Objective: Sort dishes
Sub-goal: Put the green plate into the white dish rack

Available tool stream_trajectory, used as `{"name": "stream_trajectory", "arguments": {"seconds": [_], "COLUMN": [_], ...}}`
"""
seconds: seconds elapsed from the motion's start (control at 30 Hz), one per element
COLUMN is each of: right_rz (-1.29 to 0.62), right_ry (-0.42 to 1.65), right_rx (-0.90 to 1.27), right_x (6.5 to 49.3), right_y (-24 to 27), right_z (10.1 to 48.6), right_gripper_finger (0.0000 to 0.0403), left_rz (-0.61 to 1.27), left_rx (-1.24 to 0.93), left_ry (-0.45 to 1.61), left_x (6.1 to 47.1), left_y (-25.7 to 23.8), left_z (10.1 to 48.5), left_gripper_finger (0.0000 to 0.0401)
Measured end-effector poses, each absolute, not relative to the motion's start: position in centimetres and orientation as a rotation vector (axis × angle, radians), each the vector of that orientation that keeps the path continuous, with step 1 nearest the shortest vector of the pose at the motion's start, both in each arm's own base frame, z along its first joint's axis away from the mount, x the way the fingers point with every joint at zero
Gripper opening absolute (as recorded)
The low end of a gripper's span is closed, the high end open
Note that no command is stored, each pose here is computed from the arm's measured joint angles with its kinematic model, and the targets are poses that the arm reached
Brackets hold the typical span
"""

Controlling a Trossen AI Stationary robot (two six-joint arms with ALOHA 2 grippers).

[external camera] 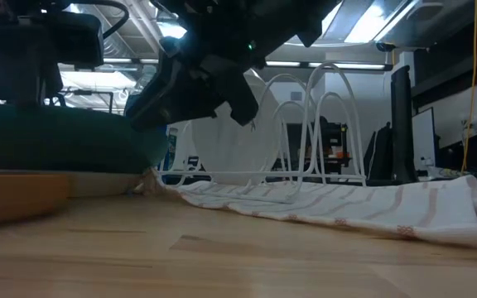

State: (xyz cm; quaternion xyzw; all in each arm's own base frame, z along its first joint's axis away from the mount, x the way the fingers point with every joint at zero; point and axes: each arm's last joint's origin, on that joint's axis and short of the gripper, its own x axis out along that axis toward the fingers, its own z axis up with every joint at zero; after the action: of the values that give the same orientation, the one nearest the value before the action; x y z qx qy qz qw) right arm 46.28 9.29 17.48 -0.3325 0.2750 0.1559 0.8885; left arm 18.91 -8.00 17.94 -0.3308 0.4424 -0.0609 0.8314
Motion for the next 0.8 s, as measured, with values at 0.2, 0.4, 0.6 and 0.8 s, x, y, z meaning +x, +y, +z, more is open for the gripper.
{"name": "stream_trajectory", "arguments": {"seconds": [0.2,0.4,0.6,0.8], "right_rz": [0.343,0.362,0.375,0.408], "right_ry": [0.557,0.556,0.554,0.543], "right_rx": [-0.718,-0.712,-0.708,-0.695], "right_x": [46.32,46.28,46.26,46.26], "right_y": [9.34,9.38,9.42,9.49], "right_z": [17.53,17.49,17.48,17.49], "right_gripper_finger": [0.0143,0.0143,0.0139,0.0087], "left_rz": [-0.154,-0.158,-0.158,-0.159], "left_rx": [-0.715,-0.714,-0.713,-0.713], "left_ry": [0.896,0.894,0.893,0.894], "left_x": [19.20,19.22,19.22,19.22], "left_y": [-8.13,-8.14,-8.14,-8.15], "left_z": [18.28,18.30,18.30,18.30], "left_gripper_finger": [0.0000,0.0000,0.0000,0.0000]}}
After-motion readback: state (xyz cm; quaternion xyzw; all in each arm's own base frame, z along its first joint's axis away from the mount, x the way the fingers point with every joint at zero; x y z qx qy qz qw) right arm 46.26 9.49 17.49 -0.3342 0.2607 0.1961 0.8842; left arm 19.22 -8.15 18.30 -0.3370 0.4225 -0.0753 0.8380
